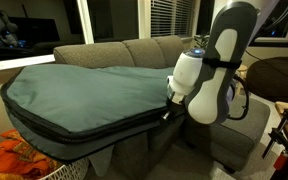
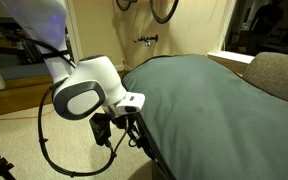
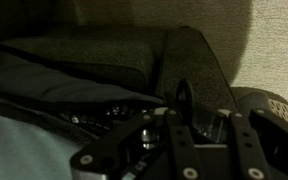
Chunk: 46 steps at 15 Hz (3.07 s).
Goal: Open the zip to the left
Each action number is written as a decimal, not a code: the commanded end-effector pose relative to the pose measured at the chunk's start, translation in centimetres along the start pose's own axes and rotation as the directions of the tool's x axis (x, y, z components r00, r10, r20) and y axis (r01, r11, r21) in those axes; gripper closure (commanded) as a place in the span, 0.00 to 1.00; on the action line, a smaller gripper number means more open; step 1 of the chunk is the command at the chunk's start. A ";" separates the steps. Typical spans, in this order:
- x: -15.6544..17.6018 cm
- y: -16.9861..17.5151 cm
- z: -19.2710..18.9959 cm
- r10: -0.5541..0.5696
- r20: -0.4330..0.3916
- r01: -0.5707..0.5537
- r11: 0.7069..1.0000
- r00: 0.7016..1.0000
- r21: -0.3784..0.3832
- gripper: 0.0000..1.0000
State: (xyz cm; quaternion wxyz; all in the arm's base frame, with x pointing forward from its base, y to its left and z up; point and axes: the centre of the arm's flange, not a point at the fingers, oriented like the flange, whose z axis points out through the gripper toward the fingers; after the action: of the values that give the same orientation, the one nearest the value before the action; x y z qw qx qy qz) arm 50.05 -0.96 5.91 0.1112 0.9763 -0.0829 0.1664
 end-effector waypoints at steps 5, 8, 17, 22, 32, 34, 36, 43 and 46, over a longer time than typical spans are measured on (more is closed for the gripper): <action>0.3 -2.6 -2.2 -0.018 -0.040 0.018 1.000 0.999 0.018 0.98; 0.3 -3.3 -2.8 -0.033 -0.050 0.034 0.999 0.998 0.023 0.98; 0.0 -5.9 -4.4 -0.077 -0.078 0.081 0.996 0.994 0.047 0.98; -0.3 -7.2 -5.5 -0.101 -0.097 0.107 0.993 0.990 0.058 0.98; -1.2 -10.3 -7.7 -0.145 -0.145 0.154 0.987 0.979 0.053 0.98; -1.4 -11.0 -8.1 -0.155 -0.152 0.164 0.985 0.976 0.049 0.98; -1.6 -11.5 -8.4 -0.165 -0.159 0.174 0.984 0.973 0.046 0.98; -1.7 -12.7 -9.1 -0.188 -0.174 0.197 0.980 0.967 0.039 0.98; -1.6 -13.0 -9.3 -0.197 -0.179 0.207 0.978 0.964 0.036 0.98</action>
State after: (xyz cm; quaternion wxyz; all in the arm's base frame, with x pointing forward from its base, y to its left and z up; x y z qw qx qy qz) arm 49.87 12.09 9.64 0.1136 0.9634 0.0212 0.2419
